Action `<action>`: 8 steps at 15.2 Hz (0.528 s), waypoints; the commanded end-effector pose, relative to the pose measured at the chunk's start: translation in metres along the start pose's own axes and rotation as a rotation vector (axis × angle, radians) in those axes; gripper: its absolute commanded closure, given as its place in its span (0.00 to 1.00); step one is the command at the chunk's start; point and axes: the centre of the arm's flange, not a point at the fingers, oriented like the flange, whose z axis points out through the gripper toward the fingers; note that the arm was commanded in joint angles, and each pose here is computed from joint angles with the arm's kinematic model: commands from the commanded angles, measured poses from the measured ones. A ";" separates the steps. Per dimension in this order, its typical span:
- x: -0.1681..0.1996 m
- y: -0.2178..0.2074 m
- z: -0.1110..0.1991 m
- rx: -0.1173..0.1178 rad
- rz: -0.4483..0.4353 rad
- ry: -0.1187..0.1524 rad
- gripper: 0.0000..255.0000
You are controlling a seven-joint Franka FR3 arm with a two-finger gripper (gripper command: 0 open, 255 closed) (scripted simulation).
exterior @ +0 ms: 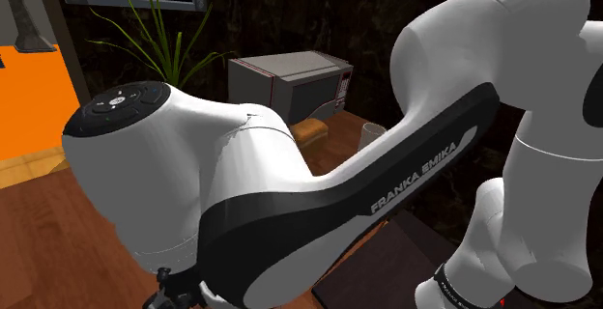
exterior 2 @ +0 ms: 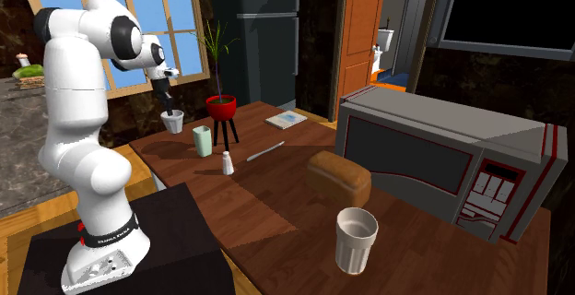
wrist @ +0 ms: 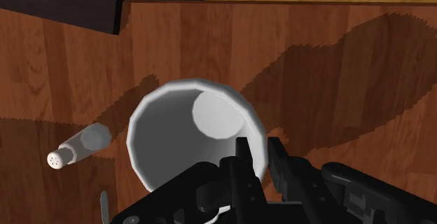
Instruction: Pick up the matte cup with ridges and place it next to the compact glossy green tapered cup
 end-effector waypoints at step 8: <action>0.001 -0.008 0.047 0.001 0.000 0.001 1.00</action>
